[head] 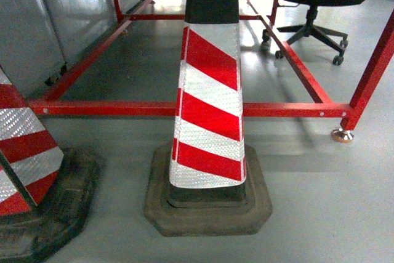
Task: Sort blue parts and orange caps into right shelf containers
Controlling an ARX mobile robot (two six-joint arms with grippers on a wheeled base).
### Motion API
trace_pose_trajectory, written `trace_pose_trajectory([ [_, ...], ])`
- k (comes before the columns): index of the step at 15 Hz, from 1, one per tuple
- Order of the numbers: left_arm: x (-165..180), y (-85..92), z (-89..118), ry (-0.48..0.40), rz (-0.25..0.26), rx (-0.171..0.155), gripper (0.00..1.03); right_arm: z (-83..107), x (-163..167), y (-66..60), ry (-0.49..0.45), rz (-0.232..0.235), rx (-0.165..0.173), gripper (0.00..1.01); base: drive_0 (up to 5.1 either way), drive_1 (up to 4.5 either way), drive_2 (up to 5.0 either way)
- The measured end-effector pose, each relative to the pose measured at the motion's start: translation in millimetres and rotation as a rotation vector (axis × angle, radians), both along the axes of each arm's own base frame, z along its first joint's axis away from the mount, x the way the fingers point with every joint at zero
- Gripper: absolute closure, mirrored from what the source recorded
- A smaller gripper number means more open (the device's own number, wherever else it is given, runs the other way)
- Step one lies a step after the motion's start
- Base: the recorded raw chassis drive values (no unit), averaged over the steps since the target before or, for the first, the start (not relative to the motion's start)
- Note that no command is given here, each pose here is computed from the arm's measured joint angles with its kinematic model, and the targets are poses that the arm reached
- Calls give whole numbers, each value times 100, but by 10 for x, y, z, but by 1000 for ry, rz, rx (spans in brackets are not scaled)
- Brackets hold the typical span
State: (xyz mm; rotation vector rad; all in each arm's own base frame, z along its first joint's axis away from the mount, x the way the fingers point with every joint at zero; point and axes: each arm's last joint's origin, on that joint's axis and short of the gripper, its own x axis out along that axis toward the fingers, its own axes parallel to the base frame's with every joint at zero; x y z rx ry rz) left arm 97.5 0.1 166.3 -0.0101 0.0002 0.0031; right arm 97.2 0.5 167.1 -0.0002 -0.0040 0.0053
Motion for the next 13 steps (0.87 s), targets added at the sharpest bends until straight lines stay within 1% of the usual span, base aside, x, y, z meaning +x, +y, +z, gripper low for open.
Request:
trace_pose_trajectory([
  [13,0,0,-1,1,1,0,5,-1,0,1,1,2,0,3,0,0,0],
])
